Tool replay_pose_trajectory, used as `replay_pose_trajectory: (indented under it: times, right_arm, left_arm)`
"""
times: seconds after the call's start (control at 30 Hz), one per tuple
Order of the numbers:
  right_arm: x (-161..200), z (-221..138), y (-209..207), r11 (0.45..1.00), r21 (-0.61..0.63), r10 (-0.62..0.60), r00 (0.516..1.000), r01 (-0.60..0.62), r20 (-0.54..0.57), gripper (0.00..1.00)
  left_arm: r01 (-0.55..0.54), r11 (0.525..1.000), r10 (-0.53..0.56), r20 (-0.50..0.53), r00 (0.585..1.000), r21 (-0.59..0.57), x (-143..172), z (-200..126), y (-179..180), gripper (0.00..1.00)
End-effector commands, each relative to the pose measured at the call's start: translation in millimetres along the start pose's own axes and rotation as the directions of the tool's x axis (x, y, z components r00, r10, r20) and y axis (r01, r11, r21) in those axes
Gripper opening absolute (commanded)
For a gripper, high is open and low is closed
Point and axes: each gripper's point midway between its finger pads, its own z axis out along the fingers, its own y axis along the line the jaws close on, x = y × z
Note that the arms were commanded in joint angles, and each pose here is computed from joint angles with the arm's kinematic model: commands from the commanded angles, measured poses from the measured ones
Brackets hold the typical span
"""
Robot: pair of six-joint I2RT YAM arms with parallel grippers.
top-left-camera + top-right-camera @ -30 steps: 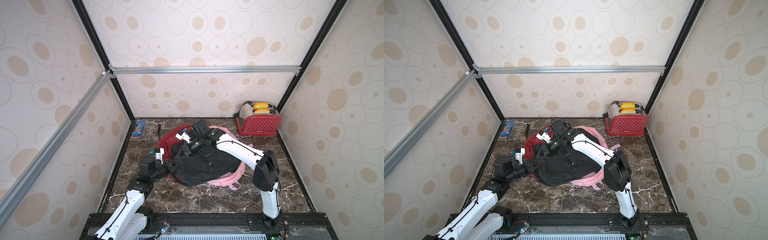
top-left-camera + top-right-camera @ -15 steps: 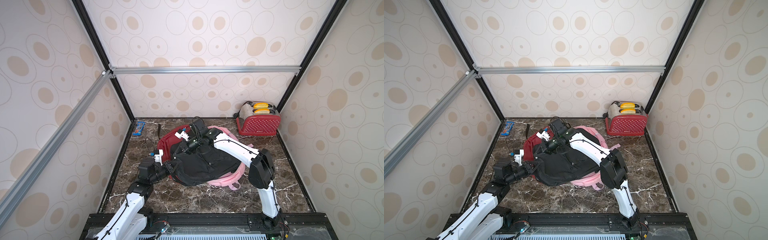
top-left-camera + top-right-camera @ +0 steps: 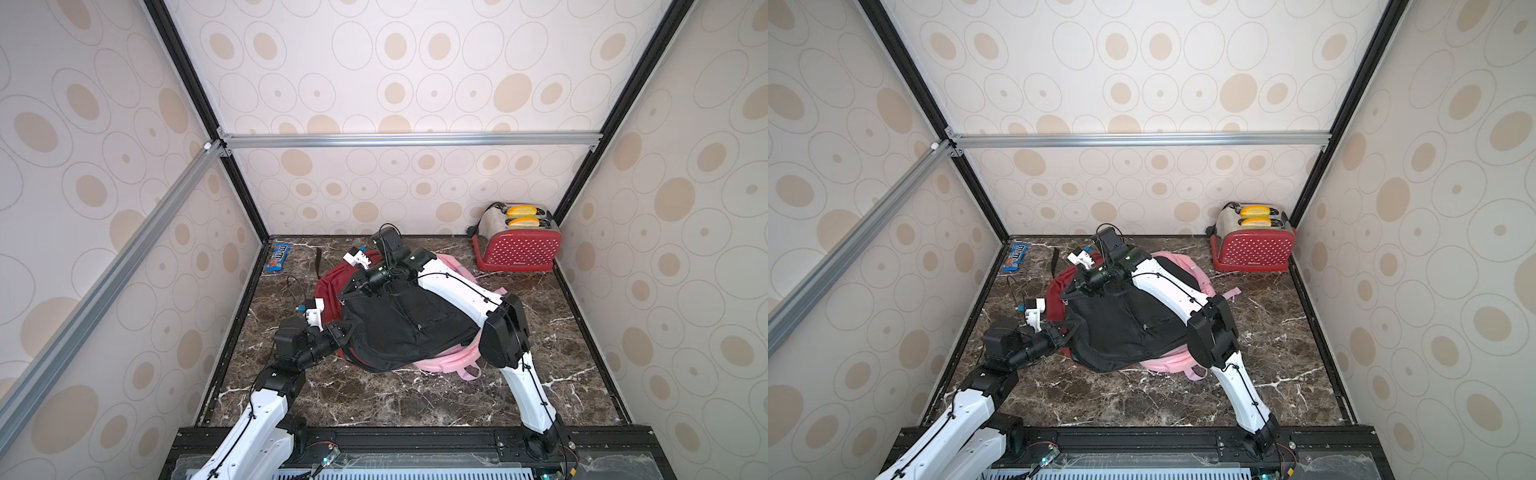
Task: Zip up the backpack
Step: Zip the zipper on the backpack.
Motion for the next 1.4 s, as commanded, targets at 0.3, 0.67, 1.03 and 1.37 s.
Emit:
replay_pose_trajectory:
  times: [0.3,0.67,1.03,1.37]
  right_arm:
    - [-51.4,-34.7,3.0,0.999,-0.030,-0.035,0.988,0.040,0.147,0.00]
    - [-17.4,-31.5,7.6,0.995,-0.021,-0.092,0.991,0.095,0.095,0.00]
    - [12.1,-29.0,9.7,0.993,-0.024,-0.115,0.992,0.116,0.047,0.00]
    - [13.4,-28.1,11.6,0.992,-0.029,-0.122,0.992,0.123,0.041,0.00]
  left_arm:
    - [0.040,0.998,-0.044,-0.075,0.996,-0.058,24.4,-11.3,12.3,0.00]
    - [-0.176,0.938,0.142,-0.132,0.981,-0.300,5.3,-32.8,18.1,0.72]
    - [-0.239,0.897,0.211,-0.116,0.971,-0.372,-36.3,-14.2,10.5,0.76]
    - [-0.207,0.930,0.191,-0.082,0.978,-0.305,-59.0,8.3,-12.8,0.76]
